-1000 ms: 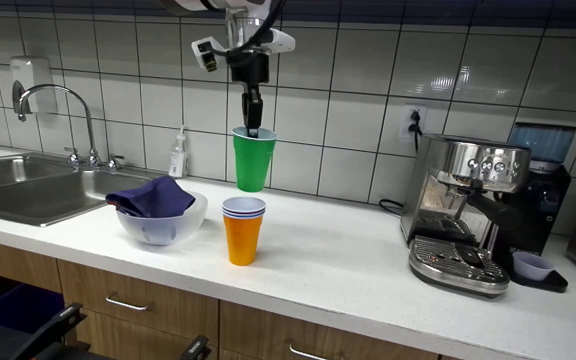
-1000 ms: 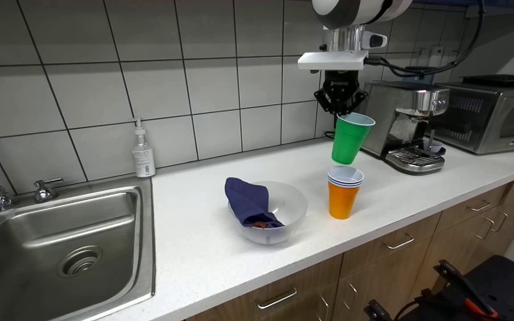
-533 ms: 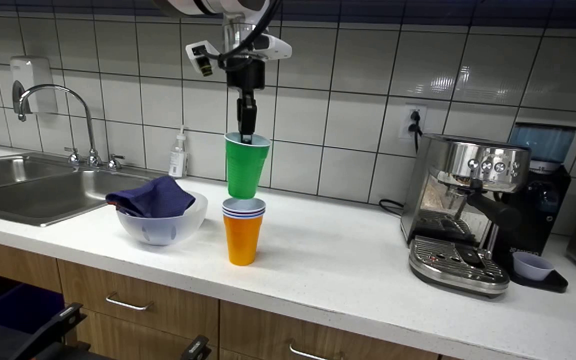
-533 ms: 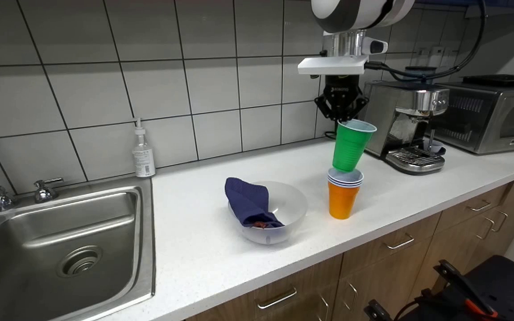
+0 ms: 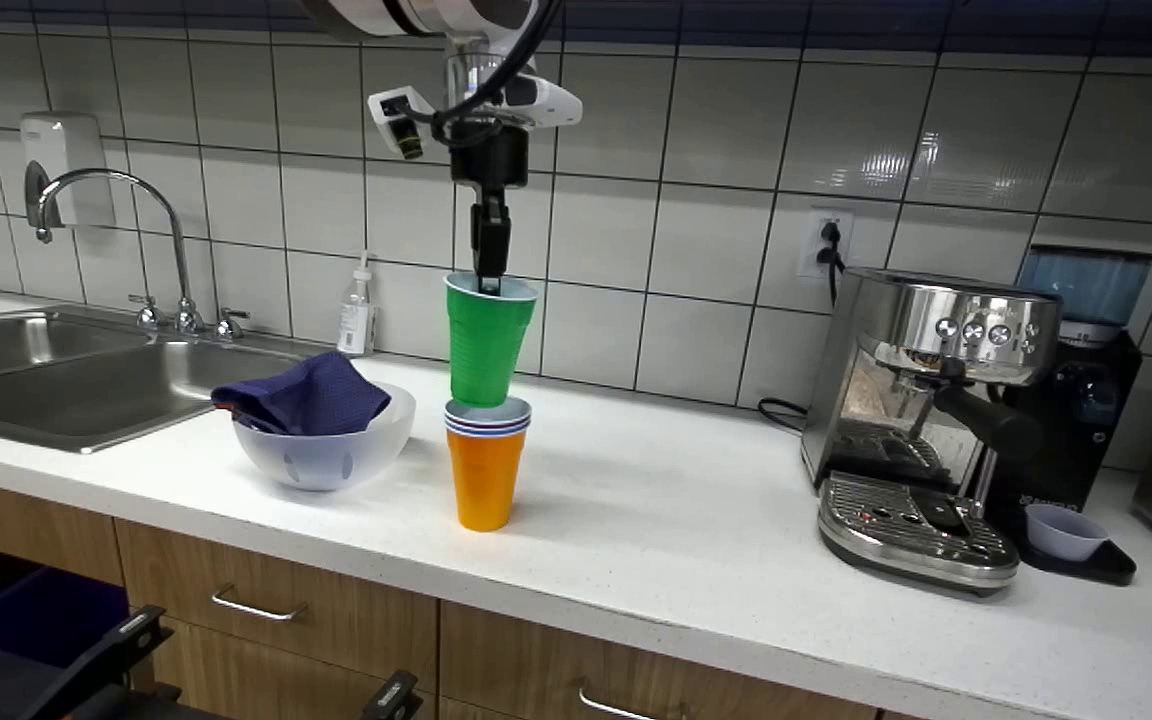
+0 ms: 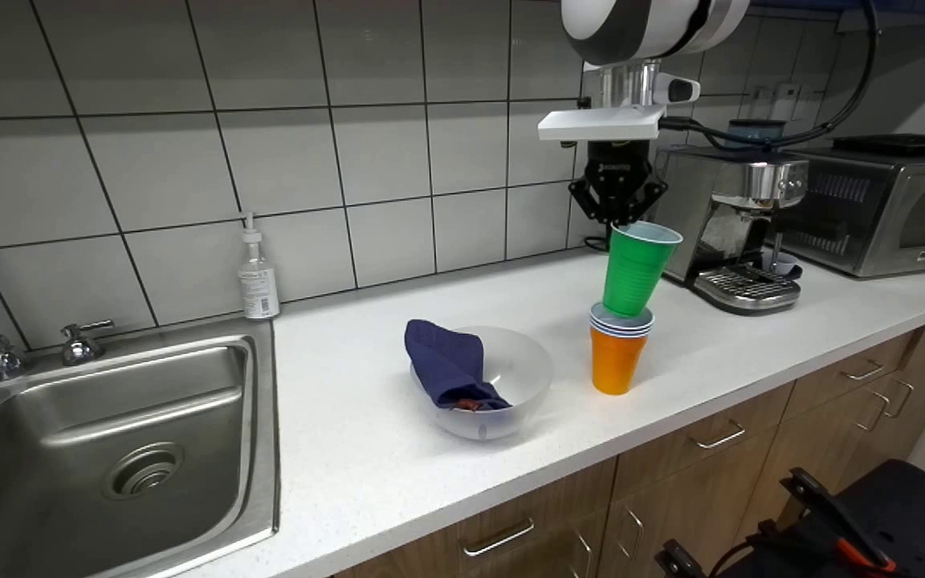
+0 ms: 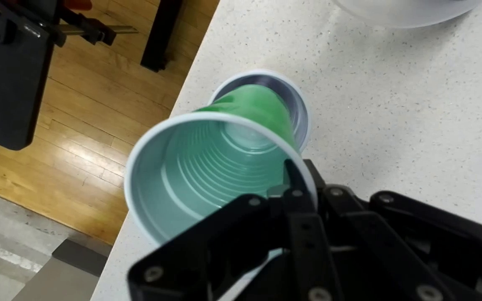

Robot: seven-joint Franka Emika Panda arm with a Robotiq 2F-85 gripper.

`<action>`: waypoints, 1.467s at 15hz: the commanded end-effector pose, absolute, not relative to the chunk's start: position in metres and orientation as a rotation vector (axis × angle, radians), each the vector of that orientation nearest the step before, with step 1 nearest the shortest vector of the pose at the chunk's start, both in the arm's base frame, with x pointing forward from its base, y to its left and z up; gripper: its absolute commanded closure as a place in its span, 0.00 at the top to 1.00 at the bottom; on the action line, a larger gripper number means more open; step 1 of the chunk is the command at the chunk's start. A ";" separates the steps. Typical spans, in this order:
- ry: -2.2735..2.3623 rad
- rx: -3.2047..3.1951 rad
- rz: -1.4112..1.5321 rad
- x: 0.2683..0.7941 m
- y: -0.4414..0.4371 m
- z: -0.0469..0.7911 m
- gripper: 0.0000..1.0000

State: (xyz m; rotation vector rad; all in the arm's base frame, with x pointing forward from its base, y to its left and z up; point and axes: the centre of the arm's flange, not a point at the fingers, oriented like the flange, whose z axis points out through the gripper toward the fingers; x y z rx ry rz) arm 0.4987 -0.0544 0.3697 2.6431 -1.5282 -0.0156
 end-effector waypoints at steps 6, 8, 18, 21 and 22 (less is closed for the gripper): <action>-1.535 2.622 -0.037 0.498 -0.062 0.366 0.01; -1.534 2.622 -0.039 0.500 -0.063 0.364 0.01; -1.521 2.619 -0.055 0.511 -0.066 0.351 0.01; -1.520 2.617 -0.059 0.515 -0.068 0.348 0.01; -1.520 2.617 -0.061 0.516 -0.068 0.347 0.01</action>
